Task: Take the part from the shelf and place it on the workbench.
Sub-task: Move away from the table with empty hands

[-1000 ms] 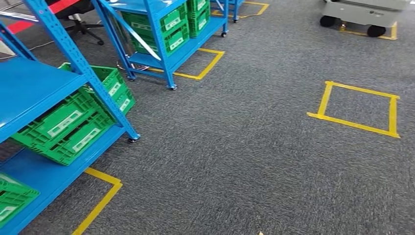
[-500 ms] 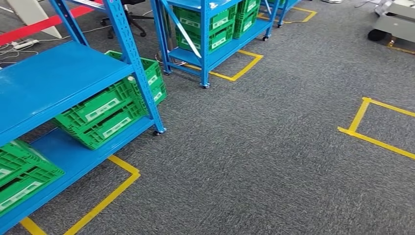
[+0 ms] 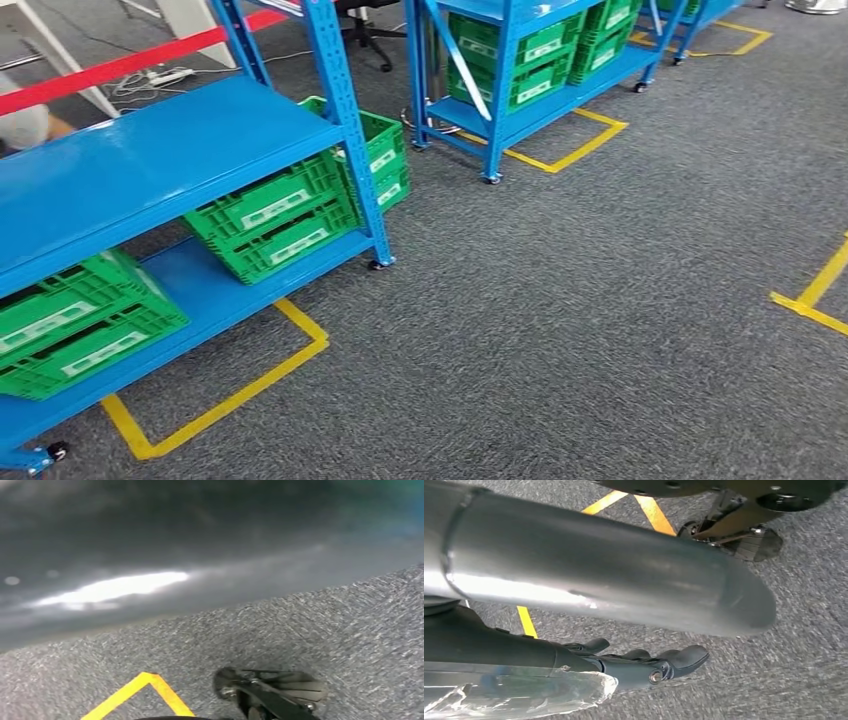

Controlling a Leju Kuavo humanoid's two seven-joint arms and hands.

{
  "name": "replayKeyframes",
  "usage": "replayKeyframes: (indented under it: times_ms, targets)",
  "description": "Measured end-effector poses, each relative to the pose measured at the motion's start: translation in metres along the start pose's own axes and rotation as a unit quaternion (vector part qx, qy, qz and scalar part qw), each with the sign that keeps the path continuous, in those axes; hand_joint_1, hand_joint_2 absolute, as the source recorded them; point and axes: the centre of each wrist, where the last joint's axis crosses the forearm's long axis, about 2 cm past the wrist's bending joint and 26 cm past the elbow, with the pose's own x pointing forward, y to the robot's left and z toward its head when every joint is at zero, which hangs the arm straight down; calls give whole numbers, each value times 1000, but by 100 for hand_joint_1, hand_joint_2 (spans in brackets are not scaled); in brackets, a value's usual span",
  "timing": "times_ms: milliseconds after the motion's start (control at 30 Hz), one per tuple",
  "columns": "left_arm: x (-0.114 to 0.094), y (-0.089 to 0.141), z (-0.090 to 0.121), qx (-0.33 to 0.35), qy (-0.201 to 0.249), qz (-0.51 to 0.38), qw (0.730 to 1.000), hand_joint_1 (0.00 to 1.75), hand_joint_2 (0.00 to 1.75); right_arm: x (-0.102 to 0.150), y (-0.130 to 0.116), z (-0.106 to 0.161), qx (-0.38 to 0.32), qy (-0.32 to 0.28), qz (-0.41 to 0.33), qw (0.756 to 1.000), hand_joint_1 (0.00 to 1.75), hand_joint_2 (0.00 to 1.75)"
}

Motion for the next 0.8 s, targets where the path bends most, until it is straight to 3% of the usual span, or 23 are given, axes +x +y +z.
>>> replayKeyframes:
  times_ms: [800]
  targets:
    - [4,-6,-1,-19,-1,-33,999,0,0,9,5,-2,5,3,3,1000,0,0]
